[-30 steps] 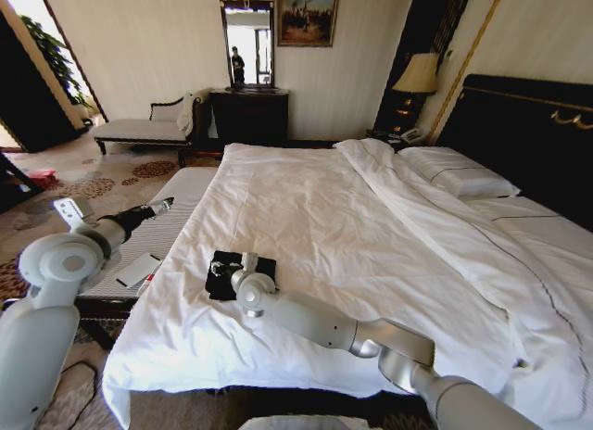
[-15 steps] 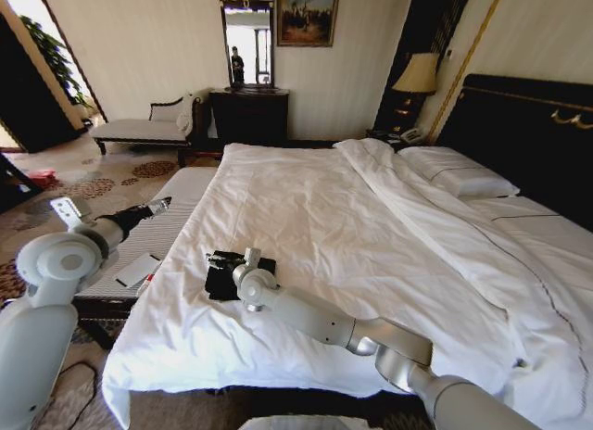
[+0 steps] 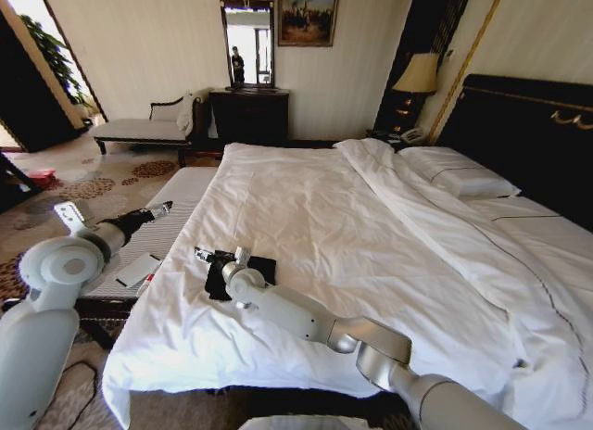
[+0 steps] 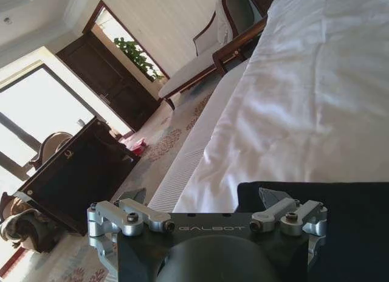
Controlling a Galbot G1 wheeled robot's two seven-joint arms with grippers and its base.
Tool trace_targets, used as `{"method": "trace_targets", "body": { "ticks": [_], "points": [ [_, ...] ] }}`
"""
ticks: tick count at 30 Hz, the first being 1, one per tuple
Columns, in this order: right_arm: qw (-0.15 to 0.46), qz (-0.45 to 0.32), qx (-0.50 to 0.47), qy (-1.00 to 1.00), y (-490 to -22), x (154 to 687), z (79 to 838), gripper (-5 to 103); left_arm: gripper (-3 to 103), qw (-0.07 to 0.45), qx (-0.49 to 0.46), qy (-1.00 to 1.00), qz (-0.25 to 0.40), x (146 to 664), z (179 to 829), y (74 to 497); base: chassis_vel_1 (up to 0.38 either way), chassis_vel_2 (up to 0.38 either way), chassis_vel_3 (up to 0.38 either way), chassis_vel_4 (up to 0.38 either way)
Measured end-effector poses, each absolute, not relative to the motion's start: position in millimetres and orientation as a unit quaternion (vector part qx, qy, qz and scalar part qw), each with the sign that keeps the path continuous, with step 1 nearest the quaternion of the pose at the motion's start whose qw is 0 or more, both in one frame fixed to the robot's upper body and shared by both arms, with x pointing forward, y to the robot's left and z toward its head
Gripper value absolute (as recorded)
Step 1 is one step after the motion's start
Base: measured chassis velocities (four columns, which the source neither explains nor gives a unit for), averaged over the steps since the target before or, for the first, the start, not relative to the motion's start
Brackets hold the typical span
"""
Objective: Fold the clothes on the bed.
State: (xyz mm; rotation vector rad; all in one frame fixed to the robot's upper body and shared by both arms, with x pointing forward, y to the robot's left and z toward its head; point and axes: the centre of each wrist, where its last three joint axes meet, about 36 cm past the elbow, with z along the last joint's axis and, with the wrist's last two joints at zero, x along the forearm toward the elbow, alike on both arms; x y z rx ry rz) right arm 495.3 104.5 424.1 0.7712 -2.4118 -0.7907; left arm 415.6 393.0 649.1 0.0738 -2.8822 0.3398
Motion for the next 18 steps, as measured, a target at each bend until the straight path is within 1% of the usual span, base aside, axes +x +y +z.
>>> {"method": "trace_targets", "body": {
  "ticks": [3, 6, 11, 14, 18],
  "points": [
    [0.260, -0.283, 0.273, -0.882, 86, 471, 418, 100, 100, 0.120, 0.023, -0.986, 0.115, 416, 649, 391, 0.000, 0.000, 0.000, 0.000],
    [0.269, -0.273, 0.277, -0.881, 76, 457, 408, 100, 100, 0.121, 0.021, -0.986, 0.114, 415, 648, 389, 0.000, 0.000, 0.000, 0.000],
    [0.280, -0.268, 0.292, -0.875, 73, 433, 394, 100, 100, 0.125, 0.020, -0.986, 0.112, 415, 645, 387, 0.000, 0.000, 0.000, 0.000],
    [0.279, -0.268, 0.304, -0.871, 76, 422, 390, 100, 100, 0.126, 0.021, -0.986, 0.110, 415, 644, 386, 0.000, 0.000, 0.000, 0.000],
    [0.246, -0.270, 0.341, -0.866, 82, 404, 383, 100, 100, 0.126, 0.026, -0.986, 0.109, 413, 644, 389, 0.000, 0.000, 0.000, 0.000]
  ]
}}
